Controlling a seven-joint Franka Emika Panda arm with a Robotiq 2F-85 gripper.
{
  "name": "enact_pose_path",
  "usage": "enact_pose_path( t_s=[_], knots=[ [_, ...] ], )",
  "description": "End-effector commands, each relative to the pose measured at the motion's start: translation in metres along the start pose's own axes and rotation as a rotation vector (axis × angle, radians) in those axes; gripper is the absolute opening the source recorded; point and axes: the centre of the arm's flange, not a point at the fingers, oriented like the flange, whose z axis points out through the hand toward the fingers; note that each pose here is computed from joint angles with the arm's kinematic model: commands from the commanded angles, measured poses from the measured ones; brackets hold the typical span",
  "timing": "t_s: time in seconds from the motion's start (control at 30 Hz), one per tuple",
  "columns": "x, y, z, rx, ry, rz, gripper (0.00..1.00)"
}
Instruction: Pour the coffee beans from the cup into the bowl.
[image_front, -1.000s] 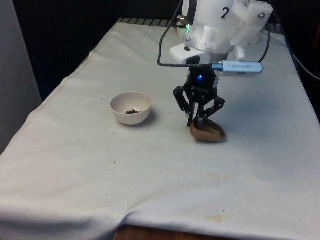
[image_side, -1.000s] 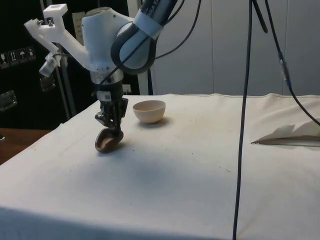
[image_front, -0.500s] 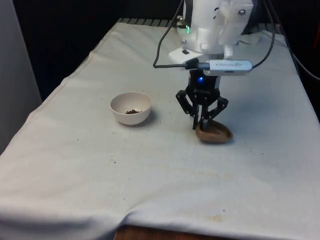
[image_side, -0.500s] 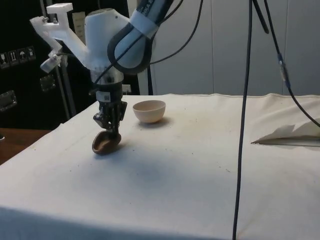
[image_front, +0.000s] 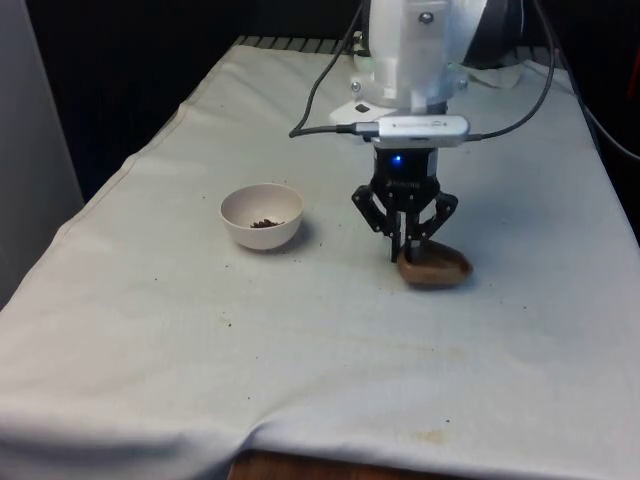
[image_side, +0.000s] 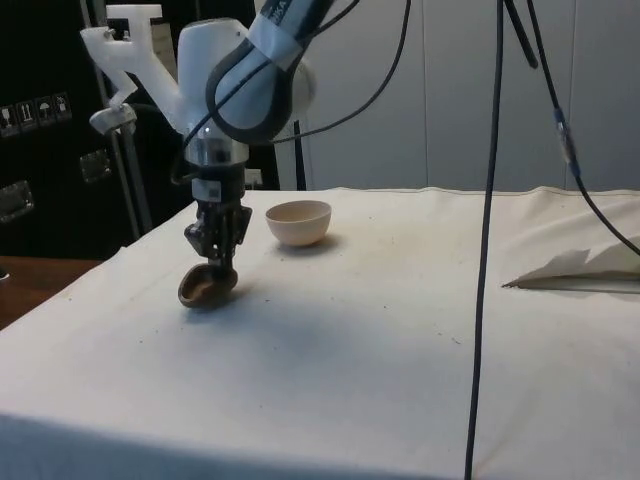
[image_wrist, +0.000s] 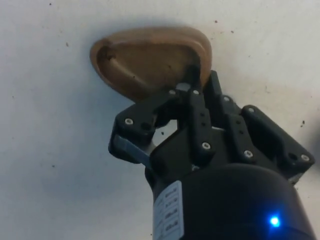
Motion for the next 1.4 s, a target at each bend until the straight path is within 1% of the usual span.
enact_pose_path(
  t_s=[0.0, 0.03, 0.2, 0.23, 0.27, 0.3, 0.33, 0.43, 0.47, 0.53, 0.57, 0.6, 0.63, 0.87, 0.9, 0.93, 1.17, 1.2, 1.23, 1.37],
  knots=[
    [-0.001, 0.0, -0.003, 0.022, 0.008, -0.003, 0.03],
    [-0.001, 0.001, -0.003, 0.03, 0.007, -0.005, 0.12],
    [-0.001, 0.002, -0.005, 0.043, 0.008, -0.008, 0.38],
    [-0.001, 0.002, -0.005, 0.043, 0.008, -0.008, 0.38],
    [-0.001, 0.003, -0.006, 0.044, 0.008, -0.008, 0.43],
    [-0.002, 0.003, -0.005, 0.045, 0.007, -0.008, 0.49],
    [-0.002, 0.003, -0.005, 0.046, 0.007, -0.009, 0.6],
    [-0.002, 0.003, -0.006, 0.047, 0.008, -0.009, 0.75],
    [-0.002, 0.003, -0.006, 0.047, 0.008, -0.009, 0.83],
    [-0.001, 0.003, -0.006, 0.046, 0.007, -0.009, 0.93],
    [-0.001, 0.004, -0.004, 0.034, -0.002, -0.01, 0.98],
    [-0.001, 0.003, -0.008, 0.041, 0.005, -0.01, 0.98],
    [0.001, 0.003, -0.011, 0.035, 0.004, -0.009, 1.0],
    [0.003, 0.003, -0.024, 0.015, -0.005, -0.016, 1.0],
    [0.003, 0.001, -0.022, 0.031, -0.001, -0.018, 1.0],
    [0.003, 0.002, -0.026, 0.013, -0.007, -0.017, 1.0],
    [0.004, 0.001, -0.037, -0.01, -0.024, -0.027, 1.0],
    [0.004, 0.0, -0.035, 0.007, -0.018, -0.029, 1.0],
    [0.004, 0.001, -0.038, -0.013, -0.027, -0.028, 1.0],
    [0.005, 0.001, -0.044, -0.03, -0.04, -0.035, 1.0]
  ],
)
